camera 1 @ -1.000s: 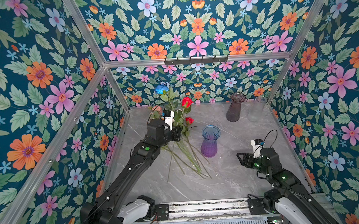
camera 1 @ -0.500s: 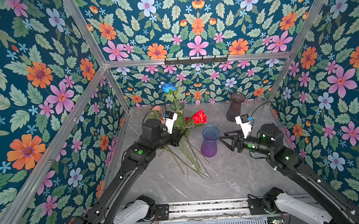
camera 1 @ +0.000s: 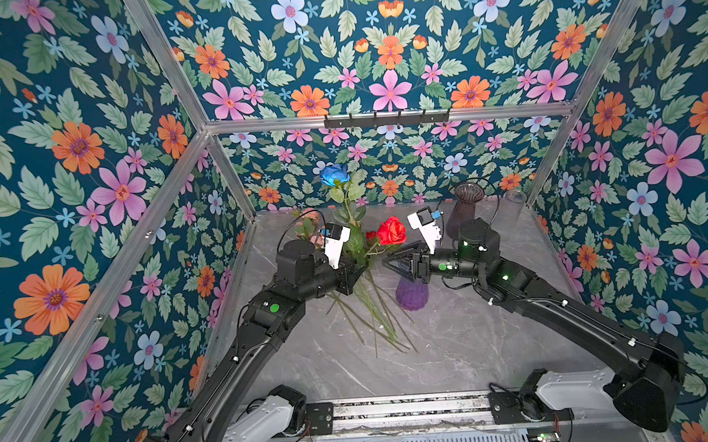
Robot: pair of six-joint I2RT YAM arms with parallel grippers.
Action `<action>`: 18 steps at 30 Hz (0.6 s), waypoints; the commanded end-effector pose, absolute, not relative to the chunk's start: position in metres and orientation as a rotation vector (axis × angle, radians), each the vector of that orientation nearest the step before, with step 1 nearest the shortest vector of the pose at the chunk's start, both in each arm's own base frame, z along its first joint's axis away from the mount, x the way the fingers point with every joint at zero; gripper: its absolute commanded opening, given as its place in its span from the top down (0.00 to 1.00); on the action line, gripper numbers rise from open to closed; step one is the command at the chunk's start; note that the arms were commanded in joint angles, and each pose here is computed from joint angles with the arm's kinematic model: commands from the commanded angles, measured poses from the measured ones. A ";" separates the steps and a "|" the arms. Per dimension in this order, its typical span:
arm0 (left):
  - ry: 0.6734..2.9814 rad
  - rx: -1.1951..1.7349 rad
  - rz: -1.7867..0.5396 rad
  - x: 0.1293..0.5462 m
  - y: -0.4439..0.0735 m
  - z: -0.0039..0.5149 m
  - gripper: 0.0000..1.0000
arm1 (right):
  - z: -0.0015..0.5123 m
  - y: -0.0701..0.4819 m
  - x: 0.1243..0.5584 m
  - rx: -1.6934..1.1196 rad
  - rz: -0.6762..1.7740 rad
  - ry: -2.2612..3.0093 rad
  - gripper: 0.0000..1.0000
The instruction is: Arrange the flowers into the vase
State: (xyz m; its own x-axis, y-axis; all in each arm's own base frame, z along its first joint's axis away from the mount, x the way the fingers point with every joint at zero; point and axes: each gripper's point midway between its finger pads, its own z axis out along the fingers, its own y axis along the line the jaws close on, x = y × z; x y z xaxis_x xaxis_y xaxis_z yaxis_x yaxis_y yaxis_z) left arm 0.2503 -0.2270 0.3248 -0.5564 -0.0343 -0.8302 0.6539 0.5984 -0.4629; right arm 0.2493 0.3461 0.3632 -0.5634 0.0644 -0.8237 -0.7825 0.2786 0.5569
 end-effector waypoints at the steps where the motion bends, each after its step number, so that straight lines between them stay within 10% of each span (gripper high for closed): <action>1: 1.895 0.490 -1.066 0.247 -0.231 0.342 1.00 | 0.383 0.359 0.248 -0.685 1.417 1.661 0.46; 15: 1.882 0.479 -1.147 0.239 -0.235 0.344 1.00 | 0.395 0.377 0.274 -0.581 1.365 1.609 0.47; 18: 1.880 0.479 -1.152 0.238 -0.235 0.345 1.00 | 0.395 0.378 0.280 -0.563 1.355 1.615 0.62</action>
